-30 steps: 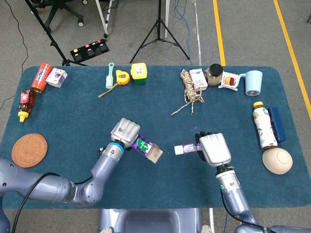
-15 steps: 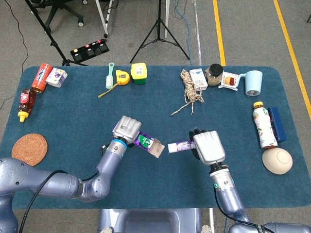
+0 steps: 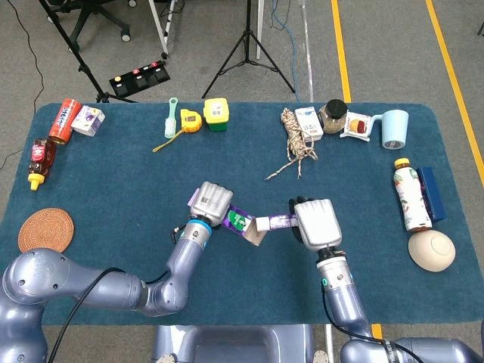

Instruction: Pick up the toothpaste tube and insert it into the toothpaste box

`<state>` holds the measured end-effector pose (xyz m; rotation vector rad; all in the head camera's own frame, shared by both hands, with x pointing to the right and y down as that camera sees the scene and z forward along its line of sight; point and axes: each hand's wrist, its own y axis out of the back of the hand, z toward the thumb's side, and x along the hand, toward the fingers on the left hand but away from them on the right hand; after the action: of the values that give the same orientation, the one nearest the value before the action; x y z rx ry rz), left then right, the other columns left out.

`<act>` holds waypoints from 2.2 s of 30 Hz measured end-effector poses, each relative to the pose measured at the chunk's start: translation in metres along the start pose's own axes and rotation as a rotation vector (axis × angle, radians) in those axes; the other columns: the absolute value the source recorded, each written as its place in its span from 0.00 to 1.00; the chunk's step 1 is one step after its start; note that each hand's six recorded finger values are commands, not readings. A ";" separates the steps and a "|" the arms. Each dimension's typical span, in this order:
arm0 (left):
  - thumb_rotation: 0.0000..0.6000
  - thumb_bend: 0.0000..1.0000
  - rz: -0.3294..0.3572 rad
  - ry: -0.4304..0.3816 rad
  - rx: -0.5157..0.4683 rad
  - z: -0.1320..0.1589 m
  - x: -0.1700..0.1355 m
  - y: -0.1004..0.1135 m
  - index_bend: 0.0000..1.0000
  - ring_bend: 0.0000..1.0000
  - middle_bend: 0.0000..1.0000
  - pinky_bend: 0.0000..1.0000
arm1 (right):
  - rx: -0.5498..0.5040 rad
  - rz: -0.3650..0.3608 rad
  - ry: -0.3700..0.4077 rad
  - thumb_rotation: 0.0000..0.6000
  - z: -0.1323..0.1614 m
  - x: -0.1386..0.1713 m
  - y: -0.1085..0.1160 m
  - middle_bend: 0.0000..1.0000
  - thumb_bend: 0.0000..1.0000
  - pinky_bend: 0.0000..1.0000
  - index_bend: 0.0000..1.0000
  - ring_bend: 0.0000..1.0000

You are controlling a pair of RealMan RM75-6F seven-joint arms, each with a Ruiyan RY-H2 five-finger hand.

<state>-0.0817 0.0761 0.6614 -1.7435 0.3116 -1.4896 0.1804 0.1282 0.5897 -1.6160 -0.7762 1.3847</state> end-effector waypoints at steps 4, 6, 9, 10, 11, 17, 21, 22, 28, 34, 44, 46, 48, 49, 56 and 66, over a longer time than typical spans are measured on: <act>1.00 0.27 0.002 0.002 -0.003 0.001 0.001 0.000 0.54 0.37 0.49 0.69 | -0.001 -0.008 0.001 1.00 0.000 0.002 0.003 0.63 0.54 0.65 0.61 0.60; 1.00 0.27 0.005 0.004 -0.006 0.001 0.002 0.000 0.54 0.37 0.49 0.69 | -0.002 -0.011 0.003 1.00 0.000 0.003 0.004 0.63 0.54 0.65 0.61 0.60; 1.00 0.26 0.012 0.003 -0.016 0.002 0.002 0.002 0.54 0.37 0.49 0.69 | 0.001 -0.008 0.014 1.00 0.002 0.007 0.004 0.63 0.54 0.65 0.61 0.60; 1.00 0.26 0.016 0.002 -0.020 0.002 0.003 0.003 0.54 0.37 0.49 0.69 | 0.002 -0.006 0.018 1.00 0.004 0.007 0.003 0.63 0.54 0.65 0.61 0.60; 1.00 0.27 0.018 0.001 -0.026 0.002 0.003 0.004 0.54 0.37 0.49 0.69 | 0.003 -0.006 0.019 1.00 0.005 0.008 0.002 0.63 0.54 0.65 0.61 0.60; 1.00 0.27 0.024 -0.007 -0.039 0.002 0.001 0.006 0.54 0.37 0.49 0.69 | 0.009 -0.006 0.029 1.00 0.011 0.009 -0.001 0.63 0.54 0.65 0.61 0.60; 1.00 0.27 0.025 -0.012 -0.043 0.002 0.000 0.006 0.54 0.37 0.49 0.69 | 0.015 -0.005 0.024 1.00 0.012 0.007 -0.003 0.63 0.54 0.65 0.61 0.60; 1.00 0.27 0.025 -0.013 -0.043 0.002 0.000 0.006 0.54 0.37 0.49 0.69 | 0.018 -0.004 0.022 1.00 0.013 0.007 -0.003 0.63 0.54 0.65 0.61 0.60; 1.00 0.27 0.020 -0.031 -0.063 0.003 0.000 0.004 0.54 0.37 0.49 0.69 | 0.044 0.003 0.012 1.00 0.015 0.007 -0.010 0.63 0.54 0.65 0.61 0.60; 1.00 0.27 0.018 -0.039 -0.077 0.004 0.000 0.004 0.54 0.37 0.49 0.70 | 0.062 0.002 0.005 1.00 0.017 0.006 -0.012 0.63 0.54 0.65 0.61 0.60; 1.00 0.28 -0.001 -0.047 -0.123 0.011 0.000 0.001 0.54 0.44 0.49 0.78 | 0.114 -0.009 -0.023 1.00 0.022 0.007 -0.014 0.63 0.54 0.67 0.61 0.61; 1.00 0.28 -0.006 -0.043 -0.133 0.012 0.000 0.001 0.54 0.45 0.49 0.78 | 0.128 -0.013 -0.034 1.00 0.024 0.008 -0.014 0.63 0.54 0.68 0.61 0.61; 1.00 0.28 -0.010 -0.034 -0.145 0.013 0.000 0.001 0.54 0.45 0.49 0.79 | 0.135 -0.017 -0.049 1.00 0.026 0.009 -0.014 0.63 0.54 0.68 0.61 0.61; 1.00 0.28 -0.011 -0.031 -0.150 0.013 0.000 0.001 0.54 0.46 0.50 0.79 | 0.138 -0.018 -0.059 1.00 0.027 0.009 -0.014 0.63 0.55 0.69 0.61 0.61; 1.00 0.28 -0.030 -0.008 -0.212 0.017 0.000 0.001 0.54 0.46 0.50 0.79 | 0.143 -0.019 -0.101 1.00 0.029 0.013 -0.014 0.63 0.55 0.73 0.62 0.62; 1.00 0.28 -0.039 -0.001 -0.272 0.023 0.000 0.001 0.54 0.46 0.50 0.79 | 0.182 -0.019 -0.124 1.00 0.035 0.015 -0.014 0.63 0.56 0.76 0.62 0.63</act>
<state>-0.0604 0.0845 0.6610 -1.9717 0.5019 -1.5305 0.1505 0.1550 0.5946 -1.3898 -0.7131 1.5076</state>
